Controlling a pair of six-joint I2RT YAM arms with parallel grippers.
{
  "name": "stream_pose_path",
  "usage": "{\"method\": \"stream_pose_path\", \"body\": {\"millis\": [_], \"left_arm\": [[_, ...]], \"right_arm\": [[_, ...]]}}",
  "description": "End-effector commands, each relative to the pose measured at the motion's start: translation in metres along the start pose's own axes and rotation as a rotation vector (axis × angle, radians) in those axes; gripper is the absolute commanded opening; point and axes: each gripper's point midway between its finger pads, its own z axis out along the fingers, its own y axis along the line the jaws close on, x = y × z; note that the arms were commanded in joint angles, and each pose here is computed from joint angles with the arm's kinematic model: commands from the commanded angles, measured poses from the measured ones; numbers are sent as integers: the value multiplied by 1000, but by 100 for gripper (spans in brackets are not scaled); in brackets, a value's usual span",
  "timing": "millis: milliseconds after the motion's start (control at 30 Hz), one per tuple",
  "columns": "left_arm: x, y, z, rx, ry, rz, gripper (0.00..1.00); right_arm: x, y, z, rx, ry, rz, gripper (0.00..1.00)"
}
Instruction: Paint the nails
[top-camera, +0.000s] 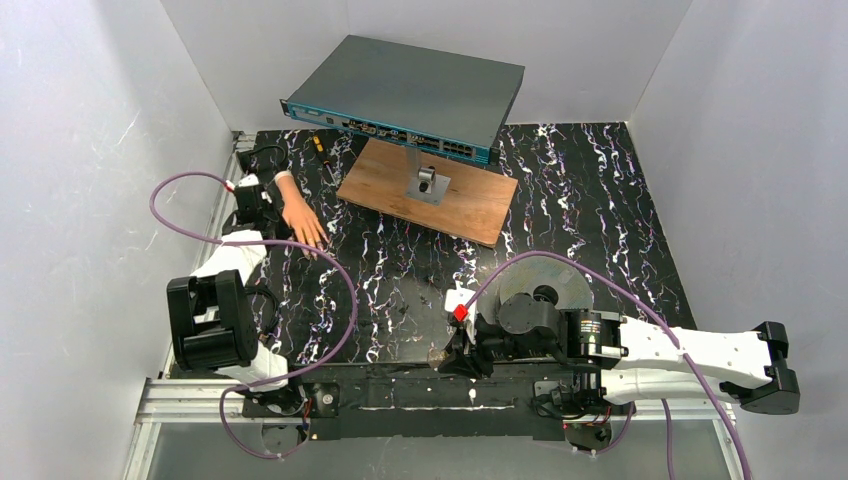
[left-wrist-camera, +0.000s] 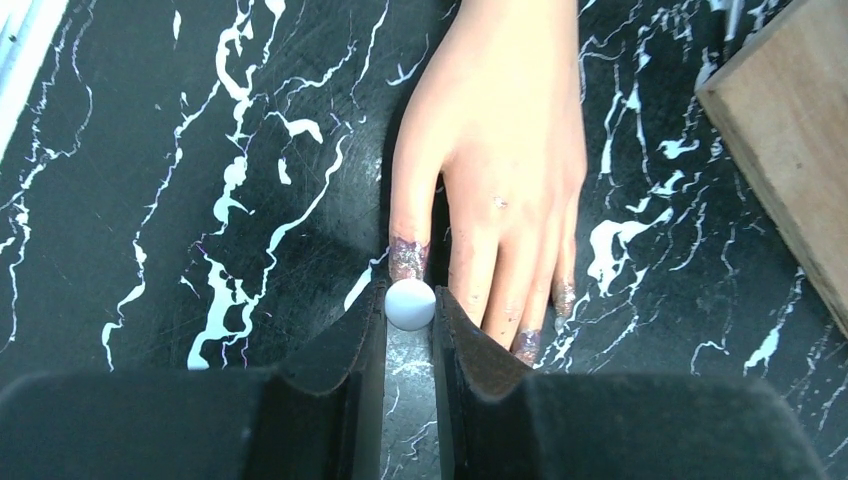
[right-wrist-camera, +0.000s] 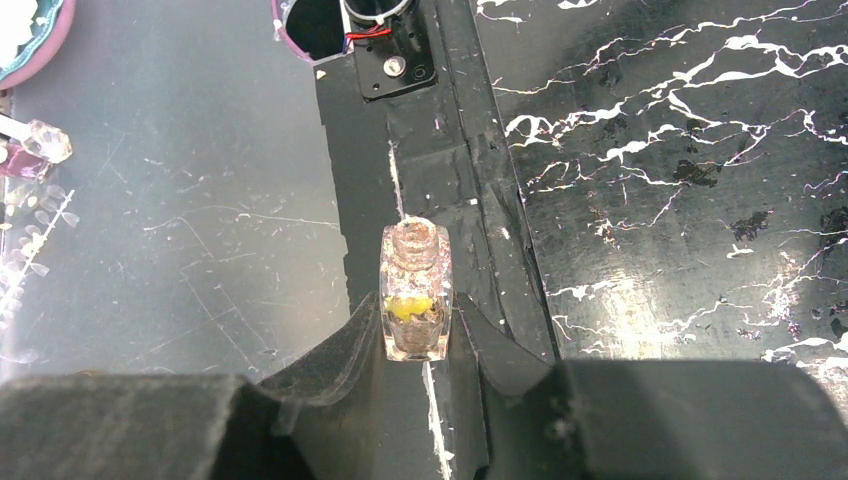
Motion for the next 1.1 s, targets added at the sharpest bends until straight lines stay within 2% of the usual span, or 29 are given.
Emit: {"method": "stream_pose_path", "body": {"millis": [0, 400, 633, 1067], "left_arm": [[-10, -1, 5, -12, -16, 11, 0], [-17, 6, 8, -56, -29, 7, 0], [-22, 2, 13, -27, -70, -1, 0], [-15, 6, 20, -48, -39, 2, 0]], "right_arm": [[-13, 3, 0, -10, -60, -17, 1], [-12, 3, 2, -11, -51, -21, 1], [-13, 4, 2, -16, -47, -21, 1], [-14, 5, 2, -21, -41, -21, 1]]}}
